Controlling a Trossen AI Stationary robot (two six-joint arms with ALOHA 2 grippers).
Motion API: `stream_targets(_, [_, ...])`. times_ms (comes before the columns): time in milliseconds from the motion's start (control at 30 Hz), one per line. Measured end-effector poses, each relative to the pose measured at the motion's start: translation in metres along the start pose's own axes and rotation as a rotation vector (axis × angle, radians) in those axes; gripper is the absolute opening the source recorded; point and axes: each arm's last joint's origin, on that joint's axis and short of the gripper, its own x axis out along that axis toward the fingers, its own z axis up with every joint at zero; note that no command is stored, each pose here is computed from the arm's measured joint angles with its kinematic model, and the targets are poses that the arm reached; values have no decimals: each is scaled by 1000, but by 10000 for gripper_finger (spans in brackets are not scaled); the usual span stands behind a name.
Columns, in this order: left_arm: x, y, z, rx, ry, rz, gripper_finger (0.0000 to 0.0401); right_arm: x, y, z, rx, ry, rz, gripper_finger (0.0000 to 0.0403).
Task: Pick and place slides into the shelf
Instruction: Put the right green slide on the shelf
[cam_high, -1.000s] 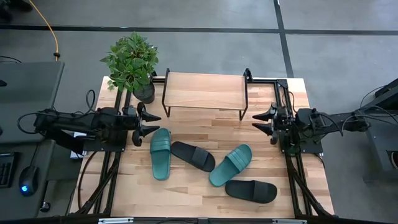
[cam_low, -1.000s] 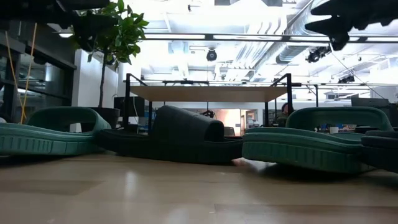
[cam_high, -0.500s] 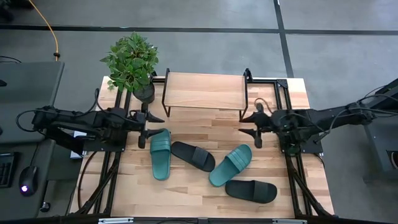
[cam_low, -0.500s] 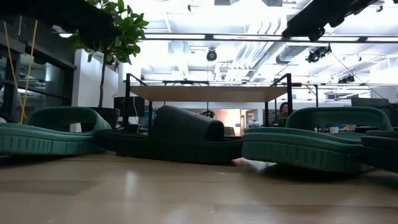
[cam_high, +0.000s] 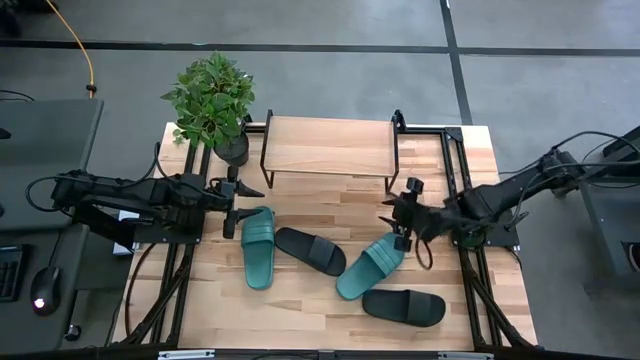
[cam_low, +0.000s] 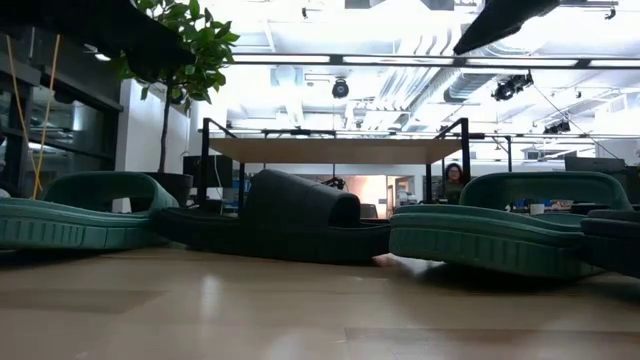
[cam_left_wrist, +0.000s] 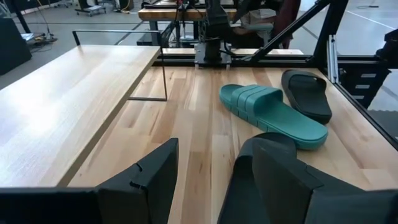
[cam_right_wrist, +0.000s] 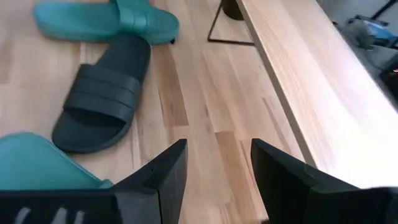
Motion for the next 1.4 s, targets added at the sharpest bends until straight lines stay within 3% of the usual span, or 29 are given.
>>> stream_targets(433, [0, 0, -1, -22, 6, 1, 189, 2, 51, 19, -88, 166, -151, 170])
stream_targets(767, [0, 0, -1, -22, 6, 1, 189, 17, 69, 23, -39, 305, -225, 170])
stream_targets(1033, [0, 0, -1, -22, 6, 1, 189, 26, 84, 25, -16, 374, -197, 170])
stream_targets(1400, [0, 0, -1, -22, 5, 1, 189, 30, 113, 9, 1, 489, -119, 170])
